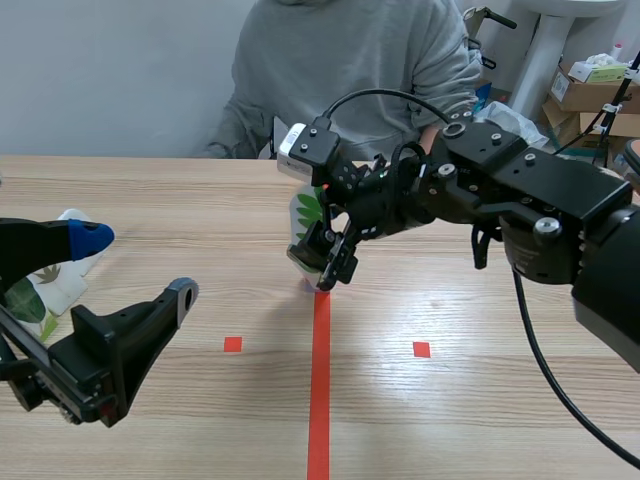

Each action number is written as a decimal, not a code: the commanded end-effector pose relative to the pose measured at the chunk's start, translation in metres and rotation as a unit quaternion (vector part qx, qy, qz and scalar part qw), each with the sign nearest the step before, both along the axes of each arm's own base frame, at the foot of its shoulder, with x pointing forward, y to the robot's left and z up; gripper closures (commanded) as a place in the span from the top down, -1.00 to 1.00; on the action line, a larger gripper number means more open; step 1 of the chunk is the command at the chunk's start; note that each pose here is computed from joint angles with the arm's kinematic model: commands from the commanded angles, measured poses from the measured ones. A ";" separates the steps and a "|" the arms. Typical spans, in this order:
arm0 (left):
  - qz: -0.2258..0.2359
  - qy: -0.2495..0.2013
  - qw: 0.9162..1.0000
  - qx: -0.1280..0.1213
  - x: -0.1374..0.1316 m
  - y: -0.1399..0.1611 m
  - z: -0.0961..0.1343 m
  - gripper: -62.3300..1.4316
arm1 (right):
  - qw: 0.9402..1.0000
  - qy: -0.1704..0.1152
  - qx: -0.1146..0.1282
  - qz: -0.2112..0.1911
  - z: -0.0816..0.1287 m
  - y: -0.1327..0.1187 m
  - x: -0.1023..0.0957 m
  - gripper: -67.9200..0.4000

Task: Do the leaf sorting experiment

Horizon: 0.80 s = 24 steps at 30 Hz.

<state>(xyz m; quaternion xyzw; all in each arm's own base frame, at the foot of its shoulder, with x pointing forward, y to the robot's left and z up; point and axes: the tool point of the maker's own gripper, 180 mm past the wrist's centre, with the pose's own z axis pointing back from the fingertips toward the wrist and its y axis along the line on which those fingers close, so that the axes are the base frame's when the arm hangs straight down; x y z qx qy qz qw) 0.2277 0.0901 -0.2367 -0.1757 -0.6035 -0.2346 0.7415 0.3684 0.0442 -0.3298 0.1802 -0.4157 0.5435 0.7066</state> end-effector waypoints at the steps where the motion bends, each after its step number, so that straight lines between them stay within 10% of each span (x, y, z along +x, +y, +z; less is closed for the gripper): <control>1: -0.002 -0.012 1.000 -0.010 0.001 -0.002 0.009 0.88 | 1.000 -0.022 0.016 0.003 0.019 0.007 0.010 -0.11; 17: -0.002 -0.012 1.000 -0.010 0.001 -0.002 0.009 0.88 | 0.999 -0.039 0.006 -0.013 0.019 0.004 0.017 -0.92; 24: 0.002 -0.012 1.000 -0.013 0.001 -0.002 0.009 0.88 | 0.998 -0.048 -0.003 -0.026 0.019 0.000 0.022 -0.94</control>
